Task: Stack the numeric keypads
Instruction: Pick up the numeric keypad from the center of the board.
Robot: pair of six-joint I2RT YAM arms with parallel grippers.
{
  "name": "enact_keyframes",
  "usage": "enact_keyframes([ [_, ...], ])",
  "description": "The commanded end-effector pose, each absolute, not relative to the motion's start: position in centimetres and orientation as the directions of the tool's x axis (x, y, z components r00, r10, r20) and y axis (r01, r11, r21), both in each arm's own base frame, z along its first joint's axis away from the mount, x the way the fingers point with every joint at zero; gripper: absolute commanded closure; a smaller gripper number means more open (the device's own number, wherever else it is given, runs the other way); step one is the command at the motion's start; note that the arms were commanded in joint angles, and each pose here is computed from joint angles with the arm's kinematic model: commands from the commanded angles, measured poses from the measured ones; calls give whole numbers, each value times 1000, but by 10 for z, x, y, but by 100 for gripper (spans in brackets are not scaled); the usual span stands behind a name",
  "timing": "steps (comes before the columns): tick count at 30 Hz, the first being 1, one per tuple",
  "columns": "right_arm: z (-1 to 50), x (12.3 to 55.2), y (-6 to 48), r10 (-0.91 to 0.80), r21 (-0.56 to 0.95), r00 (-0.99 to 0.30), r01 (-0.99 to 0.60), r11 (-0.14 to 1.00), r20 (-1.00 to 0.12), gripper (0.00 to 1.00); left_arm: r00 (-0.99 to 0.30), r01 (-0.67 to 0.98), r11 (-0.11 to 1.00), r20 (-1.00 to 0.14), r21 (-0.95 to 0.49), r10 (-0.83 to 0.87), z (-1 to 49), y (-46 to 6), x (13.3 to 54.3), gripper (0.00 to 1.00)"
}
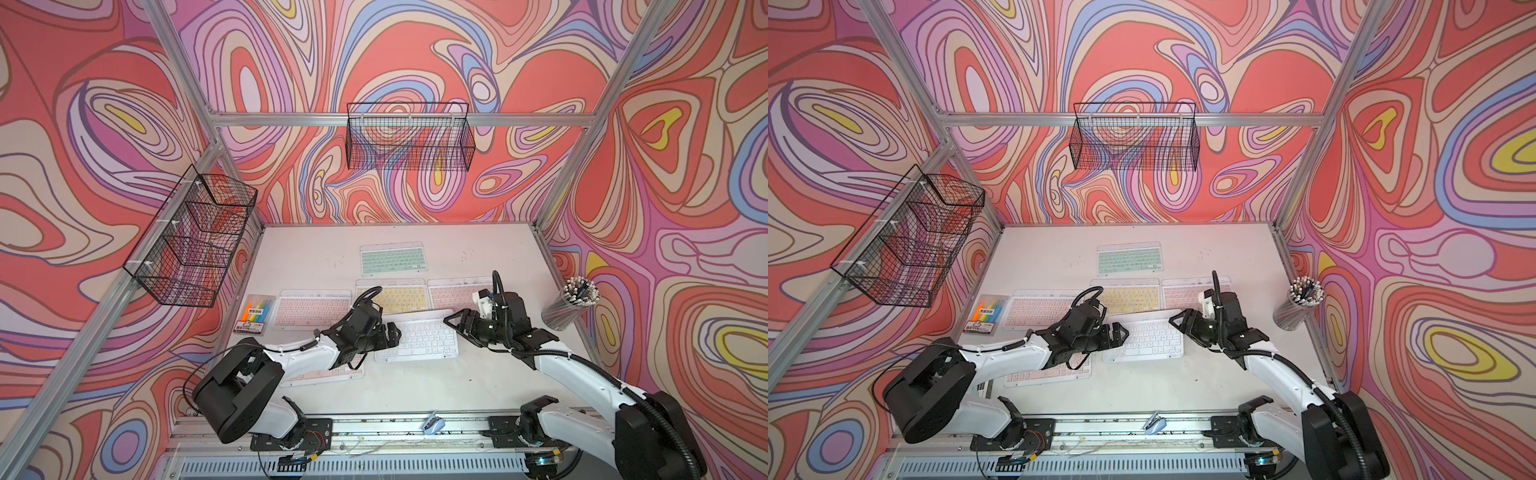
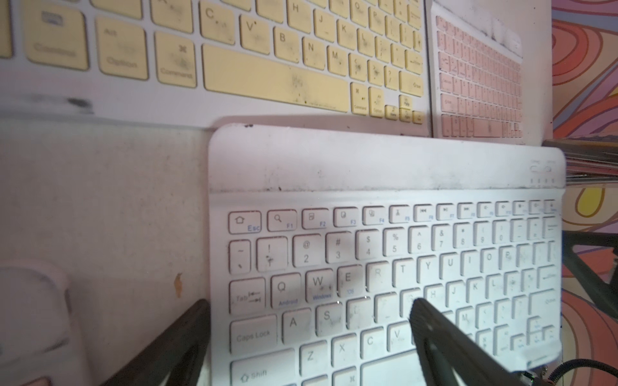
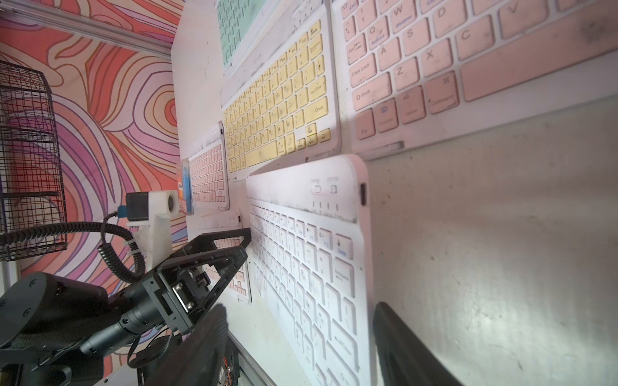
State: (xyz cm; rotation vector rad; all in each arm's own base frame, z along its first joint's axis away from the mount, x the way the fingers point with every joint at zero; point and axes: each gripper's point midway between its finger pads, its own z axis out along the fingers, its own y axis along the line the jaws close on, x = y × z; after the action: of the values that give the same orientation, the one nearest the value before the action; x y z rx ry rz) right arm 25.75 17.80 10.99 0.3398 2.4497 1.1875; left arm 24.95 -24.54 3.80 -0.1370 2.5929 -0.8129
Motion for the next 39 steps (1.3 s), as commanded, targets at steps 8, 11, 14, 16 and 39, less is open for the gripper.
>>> enact_keyframes([
  [8,151,236,216,280,920,-941,-70,386,-189,32,-979,-77,835,-116,-545,-166,-13,-232,191,4],
  [11,156,235,216,280,925,-940,-81,372,-195,33,-978,-74,819,-121,-569,-172,-11,-234,192,3],
  [14,155,233,216,277,926,-942,-77,371,-189,33,-974,-77,796,-127,-600,-189,-8,-235,195,0],
  [16,152,232,216,275,925,-944,-68,373,-180,34,-969,-82,780,-134,-621,-209,-6,-234,196,0],
  [39,115,246,191,280,771,-940,31,636,-193,96,-950,-59,782,-206,-620,-234,13,-224,208,0],
])
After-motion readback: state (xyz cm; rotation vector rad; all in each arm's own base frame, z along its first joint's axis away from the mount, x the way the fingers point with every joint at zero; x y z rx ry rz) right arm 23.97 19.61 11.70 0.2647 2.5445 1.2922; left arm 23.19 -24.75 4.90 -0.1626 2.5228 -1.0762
